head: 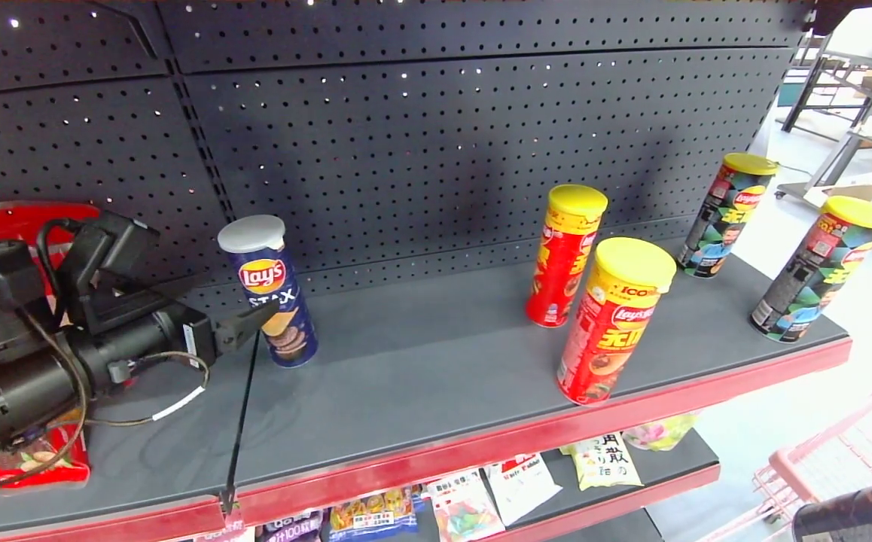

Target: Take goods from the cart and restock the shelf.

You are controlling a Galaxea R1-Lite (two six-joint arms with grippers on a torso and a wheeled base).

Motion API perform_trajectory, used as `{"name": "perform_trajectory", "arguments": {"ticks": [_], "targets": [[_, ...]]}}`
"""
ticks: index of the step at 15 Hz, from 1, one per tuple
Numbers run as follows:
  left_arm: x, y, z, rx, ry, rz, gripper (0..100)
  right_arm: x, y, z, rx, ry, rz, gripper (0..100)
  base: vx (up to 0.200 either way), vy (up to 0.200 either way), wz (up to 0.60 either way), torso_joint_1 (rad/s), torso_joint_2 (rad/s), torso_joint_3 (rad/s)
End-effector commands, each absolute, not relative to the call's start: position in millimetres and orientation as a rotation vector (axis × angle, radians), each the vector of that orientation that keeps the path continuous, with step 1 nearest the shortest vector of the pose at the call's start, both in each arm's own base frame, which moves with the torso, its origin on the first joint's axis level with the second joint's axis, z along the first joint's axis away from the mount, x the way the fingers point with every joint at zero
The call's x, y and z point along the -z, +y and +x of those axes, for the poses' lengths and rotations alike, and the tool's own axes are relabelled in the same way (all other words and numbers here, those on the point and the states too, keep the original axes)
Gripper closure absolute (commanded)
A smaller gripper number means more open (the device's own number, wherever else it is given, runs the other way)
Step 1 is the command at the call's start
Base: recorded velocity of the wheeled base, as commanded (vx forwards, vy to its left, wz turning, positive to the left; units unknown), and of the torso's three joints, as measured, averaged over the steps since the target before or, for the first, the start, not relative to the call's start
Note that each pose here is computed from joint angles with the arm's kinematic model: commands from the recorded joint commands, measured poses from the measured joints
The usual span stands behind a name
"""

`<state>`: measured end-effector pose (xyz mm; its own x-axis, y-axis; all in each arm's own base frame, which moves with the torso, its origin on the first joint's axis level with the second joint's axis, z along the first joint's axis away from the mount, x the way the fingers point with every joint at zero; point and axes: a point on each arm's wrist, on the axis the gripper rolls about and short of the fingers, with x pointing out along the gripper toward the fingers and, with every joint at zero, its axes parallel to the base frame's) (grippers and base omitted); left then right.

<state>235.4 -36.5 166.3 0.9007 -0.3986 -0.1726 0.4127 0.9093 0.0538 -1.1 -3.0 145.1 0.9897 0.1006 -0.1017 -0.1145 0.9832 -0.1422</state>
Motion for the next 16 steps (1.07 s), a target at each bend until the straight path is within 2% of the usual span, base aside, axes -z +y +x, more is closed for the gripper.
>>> {"name": "perform_trajectory", "arguments": {"ticks": [1,3,6,10,16], "targets": [[-152,-28,248,0.384,0.212,0.106,0,-145,-3,-1,-0.110,0.099,-0.150,100,0.000,0.000,0.00,0.000,0.00,0.000],[-152,-19,249,0.368,0.212,0.127,0,-145,-3,-1,-0.110,0.099,-0.150,100,0.000,0.000,0.00,0.000,0.00,0.000],[-148,-20,258,0.410,0.213,0.128,0,-145,-3,-1,-0.110,0.099,-0.150,100,0.000,0.000,0.00,0.000,0.00,0.000],[-154,-24,282,0.496,0.115,0.136,0,-145,-3,0,-0.109,0.101,-0.144,100,0.000,0.000,0.00,0.000,0.00,0.000],[-156,-25,300,0.512,0.091,0.137,0,-144,-3,0,-0.110,0.107,-0.142,100,0.000,0.000,0.00,0.000,0.00,0.000]]}}
